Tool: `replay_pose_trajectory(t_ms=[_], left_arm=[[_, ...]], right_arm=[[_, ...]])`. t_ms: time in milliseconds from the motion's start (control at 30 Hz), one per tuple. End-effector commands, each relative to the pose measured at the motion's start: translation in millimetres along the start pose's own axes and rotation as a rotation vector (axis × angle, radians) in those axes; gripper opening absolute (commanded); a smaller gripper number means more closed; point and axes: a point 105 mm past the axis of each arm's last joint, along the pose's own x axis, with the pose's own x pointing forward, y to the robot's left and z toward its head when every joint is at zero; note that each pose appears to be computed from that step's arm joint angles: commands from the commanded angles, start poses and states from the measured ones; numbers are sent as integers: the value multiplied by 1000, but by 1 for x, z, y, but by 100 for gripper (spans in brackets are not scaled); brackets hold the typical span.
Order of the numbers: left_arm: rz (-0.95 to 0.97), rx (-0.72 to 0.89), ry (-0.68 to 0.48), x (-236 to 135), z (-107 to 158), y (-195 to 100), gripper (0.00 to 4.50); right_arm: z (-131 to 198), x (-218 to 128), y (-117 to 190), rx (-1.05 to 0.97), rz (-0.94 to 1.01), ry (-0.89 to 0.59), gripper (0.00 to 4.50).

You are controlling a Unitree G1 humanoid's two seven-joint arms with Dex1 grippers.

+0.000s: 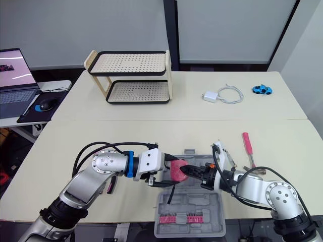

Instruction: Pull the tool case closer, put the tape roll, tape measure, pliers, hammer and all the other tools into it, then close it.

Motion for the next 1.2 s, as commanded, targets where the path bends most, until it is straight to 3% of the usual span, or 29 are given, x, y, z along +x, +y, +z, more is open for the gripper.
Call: replay_pose_trajectory(t_ms=[33, 100, 200, 400, 667, 1200], left_arm=[[-53, -8, -97, 1, 17, -8, 324], [-78, -31, -93, -4, 16, -11, 396], [-130, -27, -89, -15, 13, -17, 450], [-234, -18, -115, -38, 10, -28, 450], [-296, -36, -198, -42, 28, -41, 450], [-333, -31, -221, -31, 34, -54, 450]], right_arm=[[0, -3, 20, -20, 88, 7, 70], [1, -9, 19, -17, 78, 7, 70], [4, -25, 19, -19, 61, 9, 70], [7, -72, 13, -82, -12, 32, 70], [1, -129, -32, -43, -281, 113, 70], [-13, -136, -80, -62, -395, 172, 70]])
